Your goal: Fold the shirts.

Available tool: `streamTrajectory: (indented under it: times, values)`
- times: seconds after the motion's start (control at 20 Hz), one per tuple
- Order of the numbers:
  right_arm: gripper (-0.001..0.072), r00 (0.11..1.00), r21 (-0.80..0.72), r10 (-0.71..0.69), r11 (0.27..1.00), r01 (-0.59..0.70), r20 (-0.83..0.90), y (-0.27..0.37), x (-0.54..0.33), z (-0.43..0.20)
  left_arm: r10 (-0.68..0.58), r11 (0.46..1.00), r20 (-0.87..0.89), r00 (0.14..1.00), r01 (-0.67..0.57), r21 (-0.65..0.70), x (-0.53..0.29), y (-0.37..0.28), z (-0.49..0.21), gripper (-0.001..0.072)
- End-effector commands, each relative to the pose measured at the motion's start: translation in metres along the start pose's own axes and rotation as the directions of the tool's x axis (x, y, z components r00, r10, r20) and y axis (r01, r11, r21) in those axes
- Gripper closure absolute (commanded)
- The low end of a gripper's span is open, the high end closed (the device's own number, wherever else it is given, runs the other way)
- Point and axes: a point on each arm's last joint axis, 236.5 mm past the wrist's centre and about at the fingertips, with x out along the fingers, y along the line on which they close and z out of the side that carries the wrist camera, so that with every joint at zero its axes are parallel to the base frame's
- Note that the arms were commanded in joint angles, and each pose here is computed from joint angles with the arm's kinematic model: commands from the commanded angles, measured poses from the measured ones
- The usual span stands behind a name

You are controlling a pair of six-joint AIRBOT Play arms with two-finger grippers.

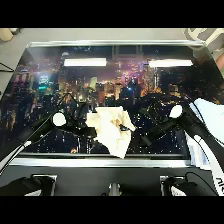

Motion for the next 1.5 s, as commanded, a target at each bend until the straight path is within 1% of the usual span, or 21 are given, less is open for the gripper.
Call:
streamTrajectory:
  times: [0.0,0.05,0.1,0.15,0.25,0.35,0.55,0.75,0.8,0.85,0.9,0.95,1.0,1.1,1.15,1.2,1.25,1.3,1.35,1.4,1.45]
  values:
    - [0.0030,0.999,0.025,0.034,0.999,-0.034,-0.022,-0.001,0.012,-0.001,-0.020,1.000,0.046,0.999,0.020,-0.014,0.018,-0.007,0.010,0.0225]
    - [0.0030,0.999,0.034,0.051,0.998,-0.050,-0.019,0.001,0.014,0.001,-0.015,1.000,0.041,0.999,0.015,-0.018,0.022,-0.004,0.010,0.0364]
    - [0.0028,0.998,0.032,0.069,0.997,-0.069,-0.007,0.004,0.016,0.004,-0.008,1.000,0.036,0.999,0.008,-0.019,0.024,-0.002,0.009,0.0562]
    - [0.0003,0.997,0.016,0.082,0.996,-0.082,0.006,0.006,0.020,0.006,-0.004,1.000,0.037,0.999,0.004,-0.007,0.023,0.000,0.010,0.0680]
    - [0.0003,0.994,0.026,0.111,0.994,-0.111,0.005,0.016,0.037,0.005,-0.008,0.999,0.037,0.999,0.006,0.051,0.018,-0.003,0.010,0.0681]
    - [0.0003,0.986,0.037,0.165,0.985,-0.166,0.018,0.034,0.057,0.008,-0.014,0.995,0.035,0.999,0.011,0.098,0.010,-0.007,0.008,0.0682]
    - [0.0003,0.974,0.043,0.209,0.976,-0.214,0.083,0.059,0.082,0.033,-0.037,0.992,0.074,0.997,0.028,0.124,-0.008,-0.017,0.010,0.0682]
    - [0.0005,0.974,0.108,0.202,0.971,-0.213,0.105,0.065,0.105,0.045,-0.054,0.989,0.106,0.993,0.039,0.140,-0.021,-0.024,0.012,0.0682]
    - [0.0027,0.972,0.115,0.201,0.970,-0.214,0.120,0.067,0.108,0.050,-0.056,0.989,0.109,0.992,0.040,0.142,-0.022,-0.025,0.012,0.0682]
    - [0.0136,0.971,0.116,0.192,0.971,-0.209,0.140,0.068,0.109,0.056,-0.058,0.989,0.113,0.992,0.042,0.144,-0.024,-0.026,0.012,0.0682]
    - [0.0381,0.971,0.115,0.184,0.972,-0.202,0.150,0.067,0.109,0.058,-0.060,0.988,0.116,0.991,0.043,0.146,-0.025,-0.027,0.012,0.0682]
    - [0.0693,0.972,0.113,0.174,0.975,-0.193,0.160,0.065,0.108,0.061,-0.062,0.988,0.124,0.990,0.044,0.149,-0.028,-0.028,0.013,0.0682]
    - [0.0688,0.972,0.081,0.170,0.980,-0.184,0.160,0.063,0.101,0.062,-0.063,0.986,0.142,0.988,0.040,0.159,-0.034,-0.029,0.017,0.0683]
    - [0.0689,0.982,-0.034,0.121,0.992,-0.118,0.148,0.055,0.068,0.062,-0.056,0.978,0.223,0.973,0.009,0.209,-0.066,-0.034,0.035,0.0683]
    - [0.0689,0.983,-0.096,0.073,0.994,-0.057,0.171,0.050,0.037,0.066,-0.047,0.970,0.284,0.958,-0.023,0.240,-0.092,-0.037,0.047,0.0684]
    - [0.0689,0.971,-0.135,0.032,0.991,0.000,0.238,0.048,-0.004,0.076,-0.038,0.960,0.367,0.930,-0.068,0.271,-0.131,-0.041,0.061,0.0684]
    - [0.0689,0.934,-0.160,-0.014,0.984,0.076,0.356,0.050,-0.060,0.090,-0.034,0.948,0.463,0.886,-0.117,0.295,-0.176,-0.047,0.074,0.0684]
    - [0.0689,0.861,-0.150,-0.082,0.972,0.180,0.503,0.054,-0.127,0.101,-0.050,0.935,0.586,0.809,-0.168,0.312,-0.236,-0.059,0.085,0.0684]
    - [0.0689,0.751,-0.114,-0.160,0.947,0.300,0.640,0.063,-0.196,0.105,-0.085,0.924,0.701,0.708,-0.206,0.321,-0.300,-0.075,0.090,0.0684]
    - [0.0689,0.602,-0.063,-0.242,0.896,0.440,0.761,0.077,-0.267,0.101,-0.134,0.915,0.804,0.580,-0.238,0.324,-0.369,-0.093,0.085,0.0684]
    - [0.0689,0.393,0.030,-0.329,0.798,0.603,0.859,0.098,-0.342,0.087,-0.195,0.908,0.887,0.418,-0.265,0.324,-0.444,-0.113,0.070,0.0684]
